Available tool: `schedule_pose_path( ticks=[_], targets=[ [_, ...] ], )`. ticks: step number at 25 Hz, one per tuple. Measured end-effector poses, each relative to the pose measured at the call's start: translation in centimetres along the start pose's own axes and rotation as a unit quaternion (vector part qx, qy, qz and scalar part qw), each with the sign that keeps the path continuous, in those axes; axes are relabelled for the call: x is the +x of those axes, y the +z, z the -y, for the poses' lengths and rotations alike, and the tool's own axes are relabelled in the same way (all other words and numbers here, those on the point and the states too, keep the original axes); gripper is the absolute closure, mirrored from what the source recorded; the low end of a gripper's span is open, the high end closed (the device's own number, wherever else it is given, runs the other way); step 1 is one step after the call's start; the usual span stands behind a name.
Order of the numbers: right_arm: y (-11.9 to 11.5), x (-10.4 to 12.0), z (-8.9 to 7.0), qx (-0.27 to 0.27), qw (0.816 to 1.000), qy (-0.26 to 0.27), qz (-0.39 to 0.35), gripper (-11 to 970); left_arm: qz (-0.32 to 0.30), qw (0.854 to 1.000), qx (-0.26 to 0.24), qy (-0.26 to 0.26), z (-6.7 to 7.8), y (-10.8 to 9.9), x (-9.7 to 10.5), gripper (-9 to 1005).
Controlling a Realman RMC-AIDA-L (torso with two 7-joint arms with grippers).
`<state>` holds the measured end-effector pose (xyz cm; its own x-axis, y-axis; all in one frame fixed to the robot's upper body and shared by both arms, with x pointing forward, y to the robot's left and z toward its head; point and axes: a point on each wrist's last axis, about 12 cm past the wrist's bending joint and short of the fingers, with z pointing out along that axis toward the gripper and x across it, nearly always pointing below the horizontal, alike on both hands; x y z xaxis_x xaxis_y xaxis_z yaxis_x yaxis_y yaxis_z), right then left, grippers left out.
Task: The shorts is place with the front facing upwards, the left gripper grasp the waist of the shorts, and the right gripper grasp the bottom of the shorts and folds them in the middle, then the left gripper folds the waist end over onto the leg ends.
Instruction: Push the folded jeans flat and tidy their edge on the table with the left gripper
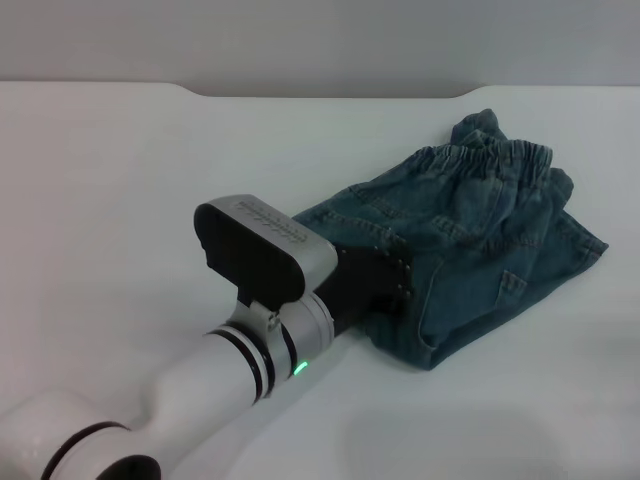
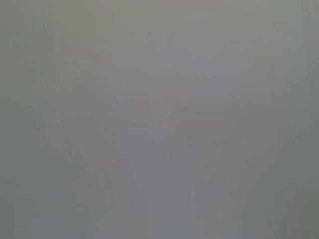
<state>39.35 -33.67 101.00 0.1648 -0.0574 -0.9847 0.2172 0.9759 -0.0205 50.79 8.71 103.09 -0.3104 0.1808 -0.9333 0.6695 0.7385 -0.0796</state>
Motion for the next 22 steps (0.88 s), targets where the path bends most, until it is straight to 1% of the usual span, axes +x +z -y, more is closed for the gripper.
schedule_pose_path(
  ticks=[3,10,19,22],
  targets=[
    [0.0,0.0,0.0,-0.002,1.0,0.0,0.0,961,0.002,1.0,-0.005,0.001,-0.4,0.0,-0.1,980],
    [0.1,0.1,-0.2,-0.005,1.0,0.001,-0.002,960,0.007,1.0,-0.011,0.005,-0.6,0.1,-0.3,976],
    [0.2,0.1,-0.3,-0.007,1.0,0.002,-0.002,961,0.014,0.999,-0.037,0.012,-2.6,0.6,-0.8,971],
    [0.2,0.1,-0.3,-0.007,1.0,0.002,-0.002,961,0.018,0.999,-0.039,0.014,-2.8,0.8,-1.1,970]
  ],
)
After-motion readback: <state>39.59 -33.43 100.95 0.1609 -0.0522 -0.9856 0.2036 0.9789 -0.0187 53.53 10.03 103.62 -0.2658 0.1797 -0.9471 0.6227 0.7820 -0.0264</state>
